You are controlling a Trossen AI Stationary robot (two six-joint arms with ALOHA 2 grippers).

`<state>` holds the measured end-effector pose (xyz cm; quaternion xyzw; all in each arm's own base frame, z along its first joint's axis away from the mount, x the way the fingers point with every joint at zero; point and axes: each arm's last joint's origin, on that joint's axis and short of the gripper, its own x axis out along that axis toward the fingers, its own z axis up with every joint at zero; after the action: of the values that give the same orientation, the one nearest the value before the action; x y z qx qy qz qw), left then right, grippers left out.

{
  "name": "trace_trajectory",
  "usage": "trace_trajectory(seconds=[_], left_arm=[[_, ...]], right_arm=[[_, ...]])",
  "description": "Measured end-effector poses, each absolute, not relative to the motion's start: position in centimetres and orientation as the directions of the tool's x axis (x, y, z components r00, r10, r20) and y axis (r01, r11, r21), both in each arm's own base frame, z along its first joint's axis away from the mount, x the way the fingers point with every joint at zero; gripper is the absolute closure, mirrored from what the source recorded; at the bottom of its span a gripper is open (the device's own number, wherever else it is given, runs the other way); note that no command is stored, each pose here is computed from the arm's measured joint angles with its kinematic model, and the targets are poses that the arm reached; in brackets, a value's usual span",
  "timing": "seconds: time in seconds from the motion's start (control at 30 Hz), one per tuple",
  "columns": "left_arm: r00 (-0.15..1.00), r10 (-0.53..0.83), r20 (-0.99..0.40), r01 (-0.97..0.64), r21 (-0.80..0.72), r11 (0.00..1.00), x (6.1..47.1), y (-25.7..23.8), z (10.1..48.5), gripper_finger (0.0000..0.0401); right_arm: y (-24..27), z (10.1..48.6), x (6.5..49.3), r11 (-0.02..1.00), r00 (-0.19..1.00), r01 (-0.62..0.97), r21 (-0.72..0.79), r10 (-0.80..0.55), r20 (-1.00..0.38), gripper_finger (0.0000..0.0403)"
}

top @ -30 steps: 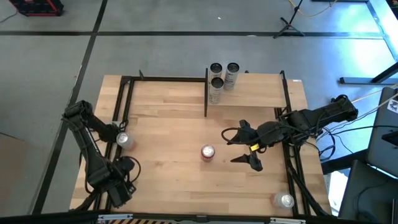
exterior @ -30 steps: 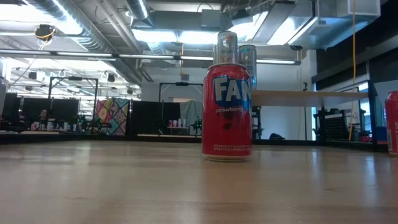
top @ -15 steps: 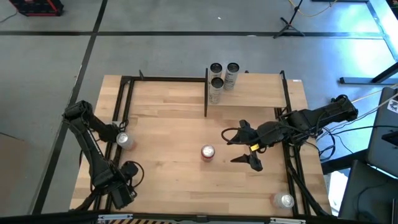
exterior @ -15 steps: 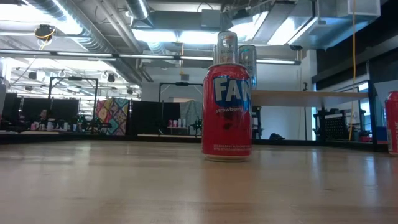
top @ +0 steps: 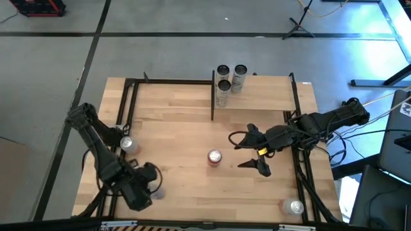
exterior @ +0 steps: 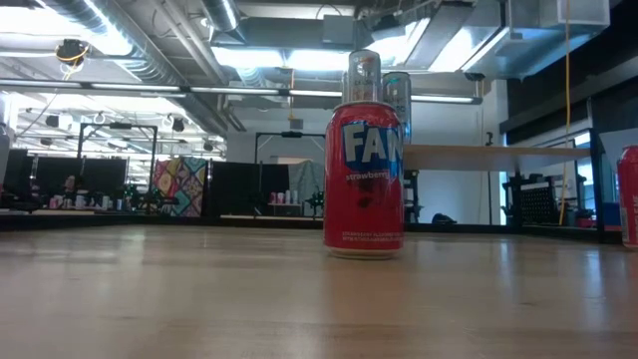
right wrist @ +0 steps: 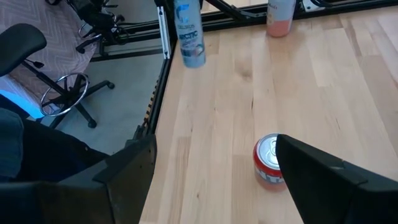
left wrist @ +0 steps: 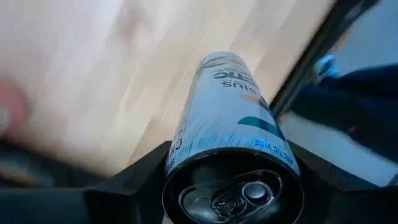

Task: Place canned beverage on shelf
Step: Put the white blue soda can on the shelf aligned with the other white blue soda can

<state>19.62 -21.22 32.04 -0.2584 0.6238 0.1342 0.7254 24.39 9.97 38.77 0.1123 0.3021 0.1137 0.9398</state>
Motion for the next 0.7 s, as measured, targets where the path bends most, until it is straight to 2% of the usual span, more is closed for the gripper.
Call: trace_trajectory(seconds=[0.17,0.3,0.53,0.7], left_arm=[[0.395,-0.095,-0.914,-0.431,-0.275,0.86,22.7,-18.8,36.1,0.0172],[0.492,-0.065,-0.868,-0.327,-0.253,0.911,25.5,-17.2,38.6,0.0172],[0.531,-0.074,-0.844,-0.117,-0.159,0.98,30.8,-16.0,40.0,0.0172],[0.536,-0.077,-0.841,-0.033,-0.113,0.993,33.3,-15.7,40.5,0.0172]], right_arm=[[10.3,38.6,25.2,0.944,0.798,-0.16,0.29,0.296,-0.524,0.0086],[10.8,37.9,26.4,0.948,0.802,-0.155,0.279,0.286,-0.524,0.0086],[11.4,37.2,28.6,0.94,0.831,-0.165,0.299,0.295,-0.471,0.0086],[10.9,36.6,29.8,0.914,0.82,-0.136,0.383,0.321,-0.475,0.0086]])
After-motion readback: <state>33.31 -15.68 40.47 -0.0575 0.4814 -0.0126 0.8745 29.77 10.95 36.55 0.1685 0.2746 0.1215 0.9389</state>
